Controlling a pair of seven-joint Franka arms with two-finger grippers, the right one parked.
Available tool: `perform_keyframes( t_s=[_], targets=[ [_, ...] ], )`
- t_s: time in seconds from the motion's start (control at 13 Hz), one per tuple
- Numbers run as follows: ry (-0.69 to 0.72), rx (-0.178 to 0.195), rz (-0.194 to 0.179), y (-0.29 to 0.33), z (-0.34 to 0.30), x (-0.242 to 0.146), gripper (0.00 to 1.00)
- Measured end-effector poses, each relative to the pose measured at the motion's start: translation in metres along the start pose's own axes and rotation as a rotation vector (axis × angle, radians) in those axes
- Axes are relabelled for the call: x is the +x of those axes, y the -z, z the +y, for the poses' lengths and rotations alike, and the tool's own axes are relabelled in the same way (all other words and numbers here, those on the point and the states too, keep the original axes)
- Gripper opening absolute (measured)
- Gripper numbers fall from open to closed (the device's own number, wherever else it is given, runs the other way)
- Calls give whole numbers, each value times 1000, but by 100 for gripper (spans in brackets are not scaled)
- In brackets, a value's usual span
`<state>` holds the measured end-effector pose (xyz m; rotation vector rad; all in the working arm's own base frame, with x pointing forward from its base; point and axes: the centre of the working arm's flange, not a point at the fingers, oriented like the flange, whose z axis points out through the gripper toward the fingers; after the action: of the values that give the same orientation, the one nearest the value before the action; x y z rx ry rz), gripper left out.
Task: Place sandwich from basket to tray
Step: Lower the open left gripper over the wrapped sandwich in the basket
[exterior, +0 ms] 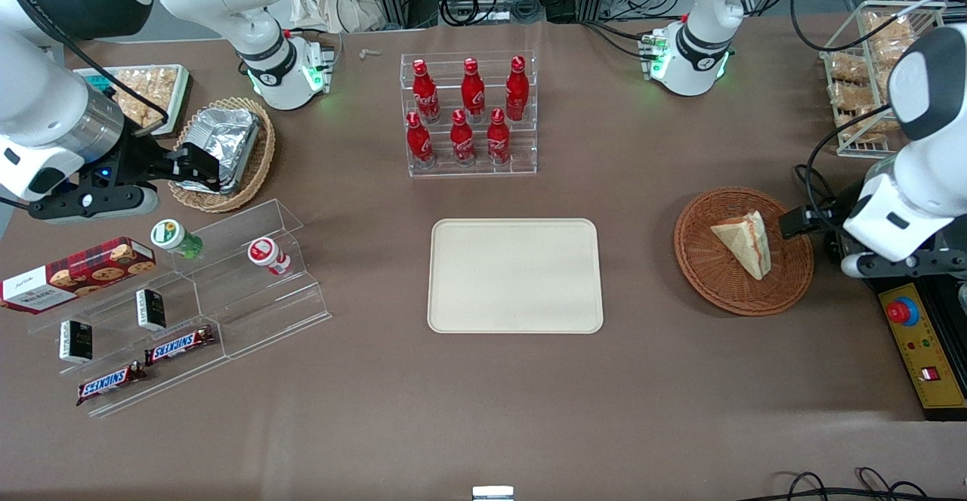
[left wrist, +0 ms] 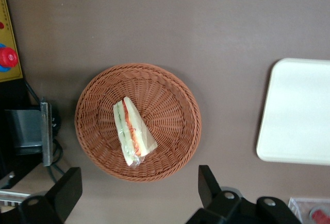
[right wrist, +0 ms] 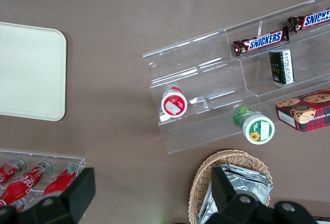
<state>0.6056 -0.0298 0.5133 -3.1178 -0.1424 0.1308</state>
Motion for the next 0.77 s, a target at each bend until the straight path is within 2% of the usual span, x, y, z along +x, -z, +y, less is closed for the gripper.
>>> perform_keyframes(
  t_s=[0.23, 0.46, 0.77],
  targets=[
    [164, -5, 23, -25, -3, 3, 100],
    [277, -16, 66, -73, -20, 0, 100],
    [422, -31, 98, -123, -46, -15, 100]
  ],
)
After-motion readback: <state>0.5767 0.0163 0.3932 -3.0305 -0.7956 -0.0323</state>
